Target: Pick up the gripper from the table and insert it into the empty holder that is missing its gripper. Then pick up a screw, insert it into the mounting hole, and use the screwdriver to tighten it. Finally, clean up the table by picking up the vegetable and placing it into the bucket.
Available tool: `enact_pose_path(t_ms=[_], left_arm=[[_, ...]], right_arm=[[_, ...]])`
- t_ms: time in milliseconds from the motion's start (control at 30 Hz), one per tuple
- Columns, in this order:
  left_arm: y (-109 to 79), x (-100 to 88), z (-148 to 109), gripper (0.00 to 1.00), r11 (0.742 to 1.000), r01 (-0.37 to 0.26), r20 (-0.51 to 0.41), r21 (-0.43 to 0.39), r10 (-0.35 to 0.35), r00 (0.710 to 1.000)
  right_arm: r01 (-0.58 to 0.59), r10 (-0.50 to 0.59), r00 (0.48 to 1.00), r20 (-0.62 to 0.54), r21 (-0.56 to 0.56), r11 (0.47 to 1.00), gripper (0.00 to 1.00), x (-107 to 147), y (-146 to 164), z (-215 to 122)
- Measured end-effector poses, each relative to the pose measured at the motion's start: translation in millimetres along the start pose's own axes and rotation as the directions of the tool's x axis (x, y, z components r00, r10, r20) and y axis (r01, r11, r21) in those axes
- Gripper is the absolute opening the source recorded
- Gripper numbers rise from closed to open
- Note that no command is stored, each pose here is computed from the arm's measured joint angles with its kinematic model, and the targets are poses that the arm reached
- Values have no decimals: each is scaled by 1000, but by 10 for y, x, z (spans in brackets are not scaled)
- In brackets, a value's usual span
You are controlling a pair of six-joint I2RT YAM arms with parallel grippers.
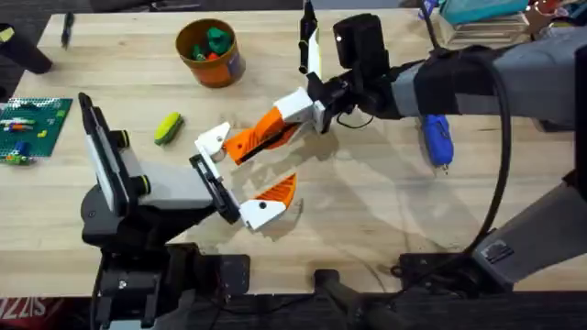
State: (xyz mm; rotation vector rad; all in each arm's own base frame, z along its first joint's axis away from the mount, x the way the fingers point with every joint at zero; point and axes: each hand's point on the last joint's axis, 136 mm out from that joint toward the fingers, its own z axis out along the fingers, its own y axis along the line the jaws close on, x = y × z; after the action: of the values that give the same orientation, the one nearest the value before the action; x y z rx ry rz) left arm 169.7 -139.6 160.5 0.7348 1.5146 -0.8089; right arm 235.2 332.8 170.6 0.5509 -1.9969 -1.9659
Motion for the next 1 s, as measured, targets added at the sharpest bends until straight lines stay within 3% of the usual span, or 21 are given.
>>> enact_pose_path(t_ms=[333,533,1000], left_arm=[[0,0,0,986,1000,0,0,0,0,1000],[3,-1,0,986,1000,-10,0,-1,10,1000],[36,-3,0,985,1000,-20,1,-21,20,1000]], right_arm=[[2,-2,1000,0,0,1000,9,-4,5,0],[78,-78,997,17,2,997,9,-86,83,-1],[35,-35,999,38,19,999,9,-128,72,52]])
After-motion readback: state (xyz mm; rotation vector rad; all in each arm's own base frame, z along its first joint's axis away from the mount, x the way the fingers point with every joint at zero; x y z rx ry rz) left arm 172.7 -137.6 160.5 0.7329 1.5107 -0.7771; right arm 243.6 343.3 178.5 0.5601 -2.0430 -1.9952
